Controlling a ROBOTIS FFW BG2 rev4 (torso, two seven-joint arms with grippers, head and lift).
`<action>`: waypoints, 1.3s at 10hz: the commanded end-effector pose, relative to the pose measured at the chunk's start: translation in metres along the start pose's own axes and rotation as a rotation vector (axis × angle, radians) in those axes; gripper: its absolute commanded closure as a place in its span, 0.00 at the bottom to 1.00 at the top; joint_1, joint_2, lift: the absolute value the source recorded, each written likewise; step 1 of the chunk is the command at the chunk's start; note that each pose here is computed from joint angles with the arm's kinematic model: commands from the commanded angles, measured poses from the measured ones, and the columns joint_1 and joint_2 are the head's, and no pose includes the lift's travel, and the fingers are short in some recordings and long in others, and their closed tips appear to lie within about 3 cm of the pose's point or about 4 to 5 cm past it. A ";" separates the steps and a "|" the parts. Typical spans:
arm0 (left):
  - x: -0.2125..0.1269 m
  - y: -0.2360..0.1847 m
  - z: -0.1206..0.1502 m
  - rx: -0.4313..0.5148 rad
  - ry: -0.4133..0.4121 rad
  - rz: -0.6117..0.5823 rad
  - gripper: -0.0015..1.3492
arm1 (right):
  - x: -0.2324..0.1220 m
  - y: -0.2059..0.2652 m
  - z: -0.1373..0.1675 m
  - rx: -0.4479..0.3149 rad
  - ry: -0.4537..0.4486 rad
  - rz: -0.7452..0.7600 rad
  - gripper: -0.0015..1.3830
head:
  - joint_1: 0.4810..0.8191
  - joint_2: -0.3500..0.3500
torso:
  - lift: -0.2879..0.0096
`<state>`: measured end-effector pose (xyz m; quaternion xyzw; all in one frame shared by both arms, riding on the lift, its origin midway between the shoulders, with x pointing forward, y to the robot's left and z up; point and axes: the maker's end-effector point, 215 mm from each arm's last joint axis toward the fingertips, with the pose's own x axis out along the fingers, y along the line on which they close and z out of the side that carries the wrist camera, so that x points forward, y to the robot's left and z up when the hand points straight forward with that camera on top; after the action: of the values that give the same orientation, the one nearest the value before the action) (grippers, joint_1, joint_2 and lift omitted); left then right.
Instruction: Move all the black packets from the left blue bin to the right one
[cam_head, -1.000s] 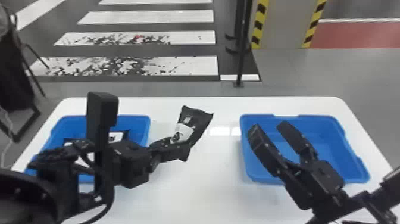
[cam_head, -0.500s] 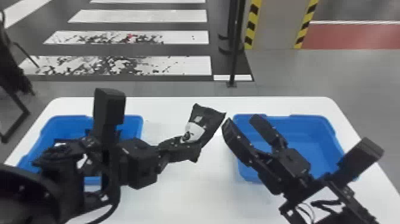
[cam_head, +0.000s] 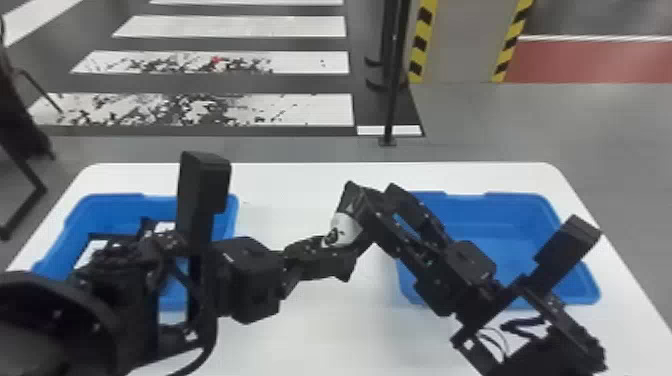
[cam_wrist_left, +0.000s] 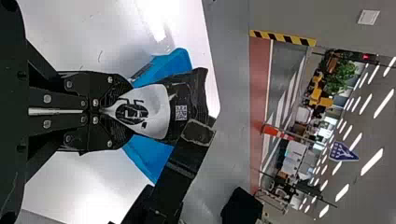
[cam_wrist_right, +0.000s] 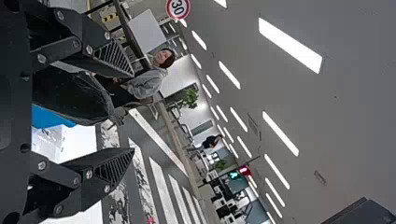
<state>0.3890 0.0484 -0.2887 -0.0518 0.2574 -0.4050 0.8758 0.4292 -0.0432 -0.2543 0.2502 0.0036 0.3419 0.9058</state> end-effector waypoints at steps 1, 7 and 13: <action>0.000 0.000 0.000 -0.001 -0.001 -0.001 0.90 | 0.001 0.003 -0.007 0.018 0.025 0.007 0.88 | 0.63 0.51 | 0.45; -0.009 0.016 -0.004 -0.033 -0.023 0.045 0.38 | 0.002 0.011 -0.004 0.005 0.017 0.025 0.92 | 0.63 0.54 | 0.45; -0.069 0.068 0.004 -0.038 -0.194 0.208 0.09 | -0.015 -0.146 0.005 -0.163 0.081 -0.218 0.92 | 0.63 0.52 | 0.45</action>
<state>0.4004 0.1346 -0.2791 -0.0812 0.1894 -0.3096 0.9283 0.5011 -0.1345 -0.3105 0.1725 0.0344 0.2638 0.9484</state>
